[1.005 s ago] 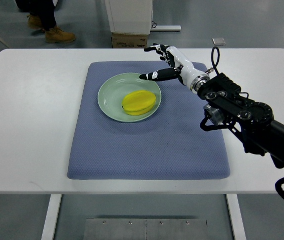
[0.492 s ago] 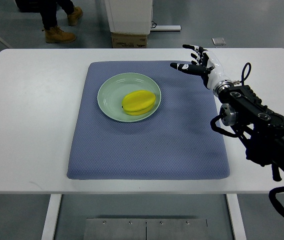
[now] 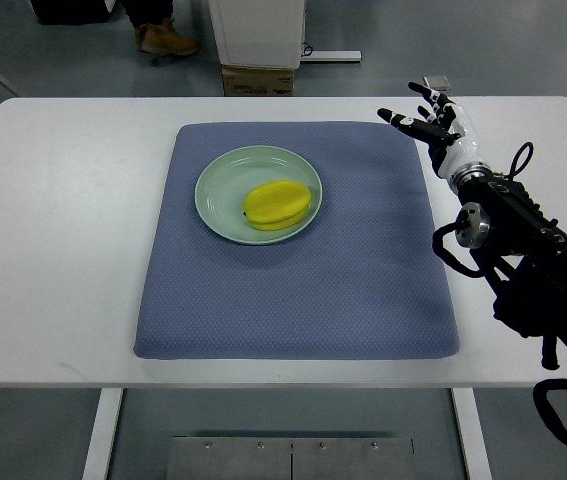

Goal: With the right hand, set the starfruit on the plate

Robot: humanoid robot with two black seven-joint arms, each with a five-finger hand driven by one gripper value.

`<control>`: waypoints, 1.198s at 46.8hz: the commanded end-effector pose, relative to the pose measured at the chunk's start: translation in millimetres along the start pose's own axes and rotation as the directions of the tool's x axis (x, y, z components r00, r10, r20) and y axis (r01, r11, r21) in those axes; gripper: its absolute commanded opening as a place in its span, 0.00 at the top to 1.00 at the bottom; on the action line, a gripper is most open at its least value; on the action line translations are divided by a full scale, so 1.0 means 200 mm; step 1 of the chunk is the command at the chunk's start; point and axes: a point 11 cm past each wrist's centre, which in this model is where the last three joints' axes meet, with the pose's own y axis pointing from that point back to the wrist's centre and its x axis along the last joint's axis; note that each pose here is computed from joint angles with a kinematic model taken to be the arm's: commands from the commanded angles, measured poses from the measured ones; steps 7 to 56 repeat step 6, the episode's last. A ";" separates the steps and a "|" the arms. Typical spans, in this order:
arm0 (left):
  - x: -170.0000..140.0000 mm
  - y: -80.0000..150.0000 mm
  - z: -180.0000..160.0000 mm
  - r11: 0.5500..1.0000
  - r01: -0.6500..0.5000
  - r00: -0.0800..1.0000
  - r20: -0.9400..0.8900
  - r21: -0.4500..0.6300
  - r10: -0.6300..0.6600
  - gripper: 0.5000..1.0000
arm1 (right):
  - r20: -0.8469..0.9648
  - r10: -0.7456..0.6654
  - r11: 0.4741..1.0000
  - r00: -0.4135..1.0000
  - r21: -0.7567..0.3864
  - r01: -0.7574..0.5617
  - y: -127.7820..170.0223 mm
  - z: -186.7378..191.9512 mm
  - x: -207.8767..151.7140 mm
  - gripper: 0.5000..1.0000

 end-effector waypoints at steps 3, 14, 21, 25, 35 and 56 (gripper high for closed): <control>0.00 0.00 0.00 1.000 0.000 1.000 -0.001 0.000 0.000 0.00 | 0.032 0.011 1.000 0.999 -0.012 -0.011 0.01 0.02 0.01 0.00; 0.00 0.00 0.00 1.000 0.000 1.000 0.001 0.000 0.000 0.00 | 0.032 0.010 1.000 0.999 -0.011 -0.009 0.01 0.02 0.01 0.00; 0.00 0.00 0.00 1.000 0.000 1.000 0.001 0.000 0.000 0.00 | 0.032 0.010 1.000 0.999 -0.011 -0.009 0.01 0.02 0.01 0.00; 0.00 0.00 0.00 1.000 0.000 1.000 0.001 0.000 0.000 0.00 | 0.032 0.010 1.000 0.999 -0.011 -0.009 0.01 0.02 0.01 0.00; 0.00 0.00 0.00 1.000 0.000 1.000 0.001 0.000 0.000 0.00 | 0.032 0.010 1.000 0.999 -0.011 -0.009 0.01 0.02 0.01 0.00; 0.00 0.00 0.00 1.000 0.000 1.000 0.001 0.000 0.000 0.00 | 0.032 0.010 1.000 0.999 -0.011 -0.009 0.01 0.02 0.01 0.00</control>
